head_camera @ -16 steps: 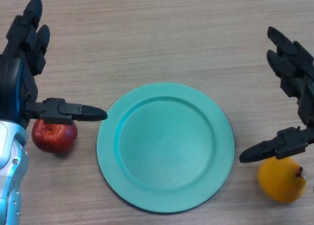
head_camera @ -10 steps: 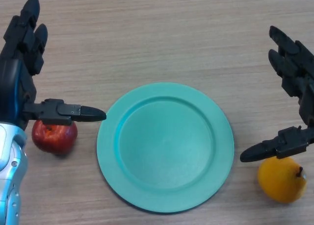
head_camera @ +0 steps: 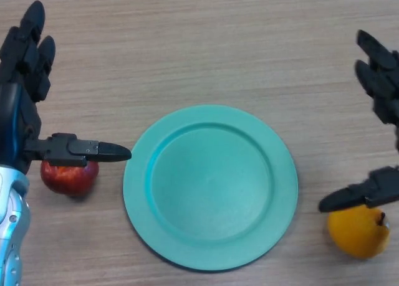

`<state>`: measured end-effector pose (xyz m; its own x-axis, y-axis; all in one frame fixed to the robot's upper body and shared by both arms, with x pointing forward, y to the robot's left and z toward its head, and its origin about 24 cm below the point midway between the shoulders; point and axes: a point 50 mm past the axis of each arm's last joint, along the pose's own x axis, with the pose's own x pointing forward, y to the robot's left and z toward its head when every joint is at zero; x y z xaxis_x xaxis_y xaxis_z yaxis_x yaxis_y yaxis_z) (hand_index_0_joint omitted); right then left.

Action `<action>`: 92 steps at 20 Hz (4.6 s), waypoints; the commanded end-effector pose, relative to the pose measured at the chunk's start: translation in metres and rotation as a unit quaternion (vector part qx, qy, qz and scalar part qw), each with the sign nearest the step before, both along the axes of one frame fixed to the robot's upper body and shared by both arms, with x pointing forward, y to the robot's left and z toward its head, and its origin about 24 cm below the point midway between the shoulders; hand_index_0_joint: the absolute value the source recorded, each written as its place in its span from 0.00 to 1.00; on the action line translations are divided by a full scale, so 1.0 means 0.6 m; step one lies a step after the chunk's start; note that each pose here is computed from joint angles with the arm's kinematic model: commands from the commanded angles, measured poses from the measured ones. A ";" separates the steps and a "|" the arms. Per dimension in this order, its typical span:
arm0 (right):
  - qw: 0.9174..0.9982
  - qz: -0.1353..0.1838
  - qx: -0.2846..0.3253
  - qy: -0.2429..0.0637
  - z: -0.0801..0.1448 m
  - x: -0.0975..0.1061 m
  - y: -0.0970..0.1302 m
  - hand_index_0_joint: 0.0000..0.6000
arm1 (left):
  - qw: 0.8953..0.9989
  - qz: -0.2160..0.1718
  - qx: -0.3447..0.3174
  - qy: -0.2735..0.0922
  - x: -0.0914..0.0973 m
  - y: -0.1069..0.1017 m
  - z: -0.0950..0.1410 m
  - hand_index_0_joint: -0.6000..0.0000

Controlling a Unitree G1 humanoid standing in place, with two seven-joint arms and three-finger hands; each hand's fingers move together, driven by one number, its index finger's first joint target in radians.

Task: Pick up the yellow pear and place it on the plate

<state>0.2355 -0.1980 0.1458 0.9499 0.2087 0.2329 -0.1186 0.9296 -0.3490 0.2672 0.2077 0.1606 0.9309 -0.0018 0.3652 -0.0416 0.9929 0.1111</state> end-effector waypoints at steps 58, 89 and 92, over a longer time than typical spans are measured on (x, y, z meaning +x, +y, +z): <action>0.995 -0.066 0.060 -0.036 -0.057 -0.010 0.023 1.00 | 0.996 0.008 0.006 -0.085 -0.051 0.012 0.064 1.00; 0.993 0.081 0.076 -0.041 -0.057 0.056 0.163 0.00 | 0.997 -0.023 0.005 -0.068 -0.053 0.005 0.066 1.00; 0.991 0.074 0.084 -0.075 -0.019 0.044 0.138 0.00 | 0.997 -0.030 0.002 -0.069 -0.050 0.003 0.064 1.00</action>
<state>0.2613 -0.1133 0.1126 0.9154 0.3029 0.2651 -0.2412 0.9401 -0.2411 0.2454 0.2053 0.1688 0.9491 -0.0530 0.3106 0.0317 0.9968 0.0730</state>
